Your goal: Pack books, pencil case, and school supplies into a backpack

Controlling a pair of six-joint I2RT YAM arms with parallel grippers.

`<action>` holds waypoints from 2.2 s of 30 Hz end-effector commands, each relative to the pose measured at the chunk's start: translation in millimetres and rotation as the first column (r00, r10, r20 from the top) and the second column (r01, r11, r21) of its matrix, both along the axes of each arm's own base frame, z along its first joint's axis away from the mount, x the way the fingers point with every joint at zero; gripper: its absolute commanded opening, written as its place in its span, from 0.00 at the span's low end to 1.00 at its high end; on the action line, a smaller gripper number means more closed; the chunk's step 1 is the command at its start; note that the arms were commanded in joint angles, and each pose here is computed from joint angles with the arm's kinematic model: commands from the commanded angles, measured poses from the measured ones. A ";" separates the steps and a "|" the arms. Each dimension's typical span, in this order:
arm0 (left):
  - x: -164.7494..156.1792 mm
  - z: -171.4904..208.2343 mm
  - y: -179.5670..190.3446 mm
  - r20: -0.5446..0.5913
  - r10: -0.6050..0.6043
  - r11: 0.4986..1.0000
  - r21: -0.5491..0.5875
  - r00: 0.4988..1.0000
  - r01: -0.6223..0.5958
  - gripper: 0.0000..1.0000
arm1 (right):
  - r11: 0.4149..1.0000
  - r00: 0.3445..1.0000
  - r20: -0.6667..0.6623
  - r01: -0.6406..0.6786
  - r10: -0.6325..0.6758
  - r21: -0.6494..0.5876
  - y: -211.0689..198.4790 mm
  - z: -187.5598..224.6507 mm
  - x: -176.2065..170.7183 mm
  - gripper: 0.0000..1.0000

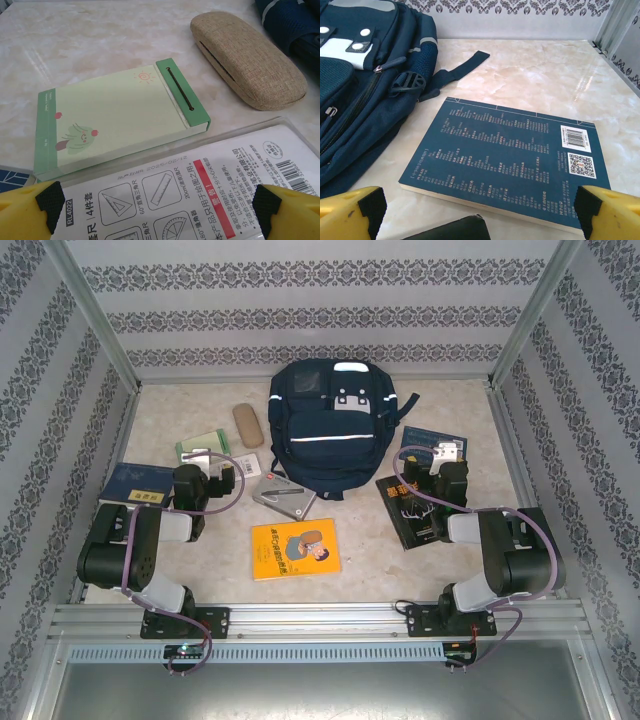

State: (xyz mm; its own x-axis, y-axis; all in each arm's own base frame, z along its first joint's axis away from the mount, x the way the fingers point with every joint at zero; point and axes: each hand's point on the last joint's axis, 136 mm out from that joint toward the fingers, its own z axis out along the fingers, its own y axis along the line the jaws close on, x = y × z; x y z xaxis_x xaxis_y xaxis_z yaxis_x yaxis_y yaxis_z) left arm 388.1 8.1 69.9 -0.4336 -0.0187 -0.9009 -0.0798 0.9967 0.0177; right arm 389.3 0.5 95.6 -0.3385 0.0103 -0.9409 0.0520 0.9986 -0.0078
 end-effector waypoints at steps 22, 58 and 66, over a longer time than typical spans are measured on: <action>9.7 13.2 7.4 0.051 0.017 1.000 0.013 0.999 -0.018 0.99 | 0.999 0.998 0.042 0.035 -0.035 0.008 -6.9 10.9 7.5 0.98; 16.1 46.4 -167.3 -0.528 -0.163 0.886 -0.450 0.834 -0.112 0.93 | 0.943 0.882 -0.457 0.044 0.119 0.330 86.3 36.8 67.6 0.98; 14.6 7.1 -202.2 -0.633 -0.189 0.913 -0.394 0.751 -0.103 0.78 | 0.926 0.813 -0.544 0.015 0.208 0.377 115.9 -0.5 71.2 0.98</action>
